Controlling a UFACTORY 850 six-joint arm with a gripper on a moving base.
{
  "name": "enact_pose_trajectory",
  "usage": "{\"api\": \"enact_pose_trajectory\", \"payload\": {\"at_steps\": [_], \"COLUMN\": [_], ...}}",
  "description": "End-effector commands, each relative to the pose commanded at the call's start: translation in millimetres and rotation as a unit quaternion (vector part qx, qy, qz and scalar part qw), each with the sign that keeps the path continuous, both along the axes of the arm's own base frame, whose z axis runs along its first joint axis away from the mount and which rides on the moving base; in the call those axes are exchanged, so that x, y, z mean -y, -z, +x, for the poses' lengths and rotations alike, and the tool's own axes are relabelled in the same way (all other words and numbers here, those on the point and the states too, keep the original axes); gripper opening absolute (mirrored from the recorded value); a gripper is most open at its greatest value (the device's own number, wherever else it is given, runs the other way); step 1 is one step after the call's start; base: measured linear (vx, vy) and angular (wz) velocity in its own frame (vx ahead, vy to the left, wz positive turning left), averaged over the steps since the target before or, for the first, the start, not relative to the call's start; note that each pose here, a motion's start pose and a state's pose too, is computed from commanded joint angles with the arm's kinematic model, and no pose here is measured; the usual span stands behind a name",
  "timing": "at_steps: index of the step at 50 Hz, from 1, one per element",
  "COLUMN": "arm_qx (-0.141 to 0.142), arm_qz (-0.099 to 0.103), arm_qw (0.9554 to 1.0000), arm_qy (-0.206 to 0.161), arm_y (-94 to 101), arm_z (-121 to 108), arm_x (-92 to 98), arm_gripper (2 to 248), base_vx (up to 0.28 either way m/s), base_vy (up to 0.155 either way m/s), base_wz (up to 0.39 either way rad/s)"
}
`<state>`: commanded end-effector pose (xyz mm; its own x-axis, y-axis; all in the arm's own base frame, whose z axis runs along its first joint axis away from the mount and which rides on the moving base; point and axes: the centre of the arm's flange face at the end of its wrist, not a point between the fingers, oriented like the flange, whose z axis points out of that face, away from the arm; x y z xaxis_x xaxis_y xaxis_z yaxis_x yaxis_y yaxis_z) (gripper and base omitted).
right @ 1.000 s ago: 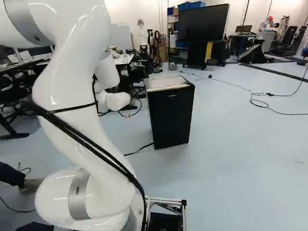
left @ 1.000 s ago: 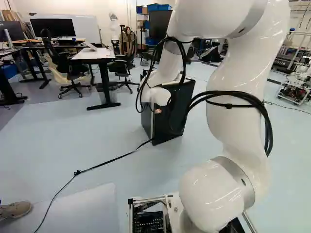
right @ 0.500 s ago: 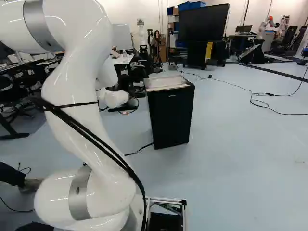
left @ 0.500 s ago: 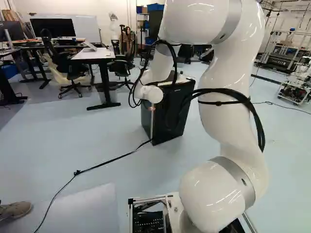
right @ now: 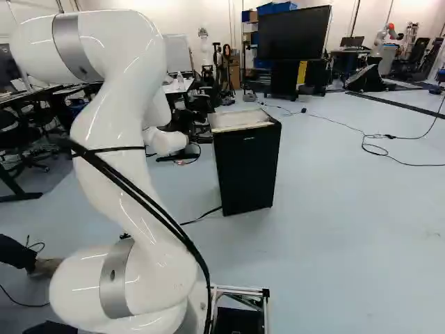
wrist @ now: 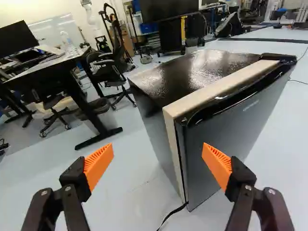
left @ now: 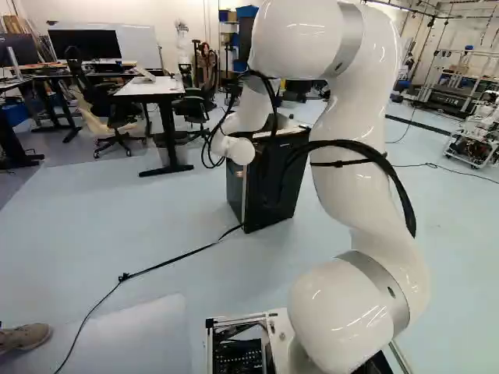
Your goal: Open the fridge door
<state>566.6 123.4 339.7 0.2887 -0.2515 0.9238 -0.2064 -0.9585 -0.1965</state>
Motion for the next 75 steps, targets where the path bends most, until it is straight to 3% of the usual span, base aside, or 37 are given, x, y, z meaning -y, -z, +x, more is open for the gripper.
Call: {"api": "enact_pose_trajectory", "payload": {"at_steps": [24, 75], "arm_qx": [-0.019, -0.01], "arm_qz": [0.006, 0.031], "arm_qw": [0.9994, 0.9953], "arm_qy": [0.029, 0.091], "arm_y": [28.1, 36.8], "arm_z": [10.3, 45.3], "arm_x": [2.6, 16.1], "arm_gripper": [247, 247], "base_vx": [0.0, 0.0], "base_vy": [0.0, 0.0], "base_wz": [0.0, 0.0]}}
